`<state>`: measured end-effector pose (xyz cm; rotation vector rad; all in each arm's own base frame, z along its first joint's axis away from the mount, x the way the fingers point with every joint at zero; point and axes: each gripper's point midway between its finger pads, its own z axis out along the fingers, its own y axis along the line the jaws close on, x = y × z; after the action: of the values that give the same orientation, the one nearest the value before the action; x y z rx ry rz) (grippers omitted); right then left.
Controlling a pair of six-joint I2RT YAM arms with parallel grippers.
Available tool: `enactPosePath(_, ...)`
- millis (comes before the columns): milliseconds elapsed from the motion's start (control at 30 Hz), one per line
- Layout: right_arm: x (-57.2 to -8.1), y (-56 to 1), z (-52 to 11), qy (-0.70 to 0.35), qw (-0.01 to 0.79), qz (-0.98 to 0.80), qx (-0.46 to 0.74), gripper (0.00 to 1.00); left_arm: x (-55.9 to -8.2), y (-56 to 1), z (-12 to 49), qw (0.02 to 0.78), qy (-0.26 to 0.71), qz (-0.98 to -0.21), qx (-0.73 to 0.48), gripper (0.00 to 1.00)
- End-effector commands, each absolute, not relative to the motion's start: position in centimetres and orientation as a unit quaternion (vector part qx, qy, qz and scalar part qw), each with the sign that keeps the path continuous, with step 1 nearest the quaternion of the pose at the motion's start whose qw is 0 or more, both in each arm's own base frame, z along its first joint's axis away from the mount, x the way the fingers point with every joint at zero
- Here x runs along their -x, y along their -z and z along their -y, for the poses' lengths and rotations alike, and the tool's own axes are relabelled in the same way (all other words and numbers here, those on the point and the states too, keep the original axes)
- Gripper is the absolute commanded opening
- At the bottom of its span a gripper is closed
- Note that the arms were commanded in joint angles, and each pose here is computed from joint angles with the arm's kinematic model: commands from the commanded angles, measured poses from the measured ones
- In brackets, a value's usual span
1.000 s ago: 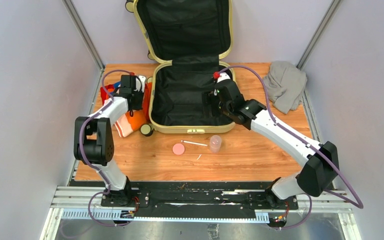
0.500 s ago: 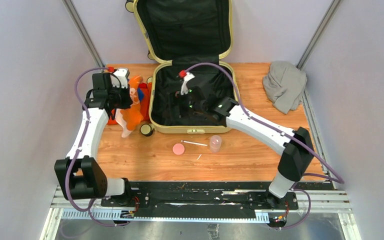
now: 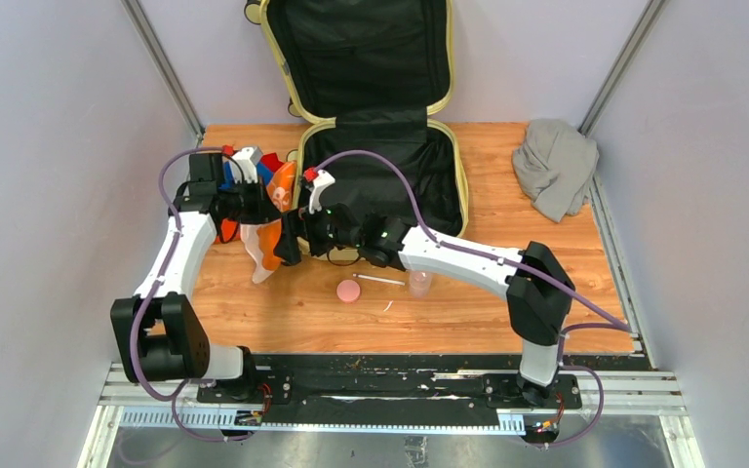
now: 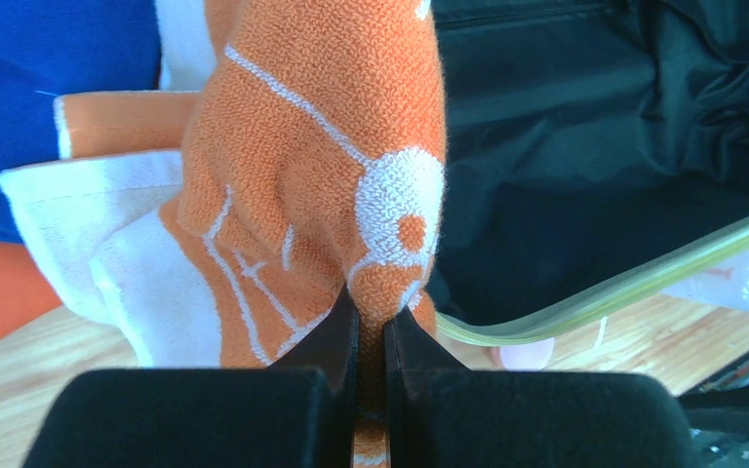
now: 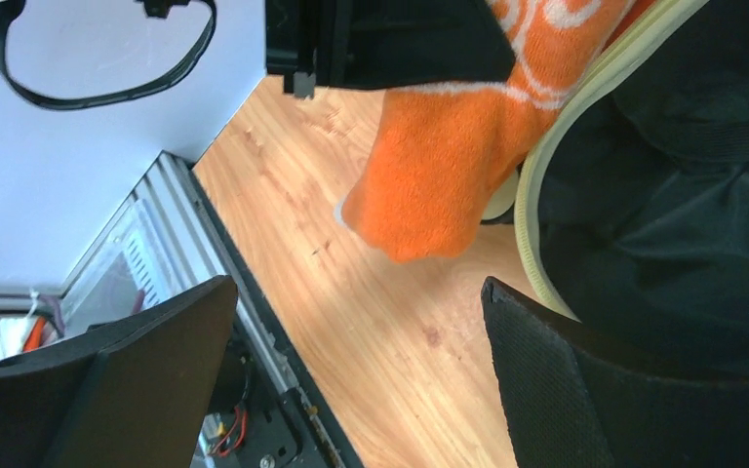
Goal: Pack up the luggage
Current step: Pick up the clothes from the corner of the board, then place the clothes in the luggage.
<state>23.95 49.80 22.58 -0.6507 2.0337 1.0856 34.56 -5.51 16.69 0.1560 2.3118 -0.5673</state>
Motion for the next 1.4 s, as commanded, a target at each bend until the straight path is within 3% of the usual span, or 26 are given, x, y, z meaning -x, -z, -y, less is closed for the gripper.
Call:
enactPosePath(0,-26.2,-21.6,-50.6,-0.395,0.398,-0.797,0.225,1.00,-35.4,-18.1,7.6,0.375,0.284,-0.880,-0.063,0.00)
enactPosePath(533,-30.4,-17.5,-52.2,-0.314,0.411,-0.832,0.201,0.98,-35.7,-19.5,10.2,0.373,0.320,-0.866,-0.091,0.00)
enactPosePath(733,-31.4,-15.8,-52.0,-0.302,0.399,-0.845,0.187,0.88,-35.5,-20.8,10.6,0.379,0.332,-0.859,-0.094,0.00)
enactPosePath(833,-31.8,-16.5,-52.1,-0.314,0.398,-0.842,0.184,0.66,-35.4,-21.6,10.7,0.382,0.336,-0.855,-0.099,0.00)
enactPosePath(867,-32.0,-16.8,-52.1,-0.318,0.398,-0.840,0.185,0.55,-35.4,-21.8,10.8,0.382,0.338,-0.854,-0.100,0.03)
enactPosePath(900,-32.0,-17.2,-52.1,-0.322,0.398,-0.839,0.185,0.40,-35.3,-21.9,10.8,0.382,0.338,-0.854,-0.101,0.13)
enactPosePath(967,-32.2,-18.1,-51.8,-0.330,0.399,-0.836,0.183,0.16,-35.3,-21.9,10.6,0.380,0.332,-0.857,-0.104,0.44)
enactPosePath(1033,-32.3,-19.0,-51.3,-0.339,0.400,-0.832,0.183,0.05,-35.4,-22.2,9.9,0.384,0.317,-0.861,-0.103,0.67)
enactPosePath(1167,-32.1,-21.6,-50.3,-0.357,0.408,-0.816,0.199,0.00,-36.6,-23.4,7.0,0.414,0.280,-0.863,-0.075,0.91)
enactPosePath(1367,-33.4,-24.7,-47.2,-0.355,0.412,-0.808,0.228,0.00,-38.0,-24.1,2.6,0.449,0.169,-0.874,-0.075,0.96)
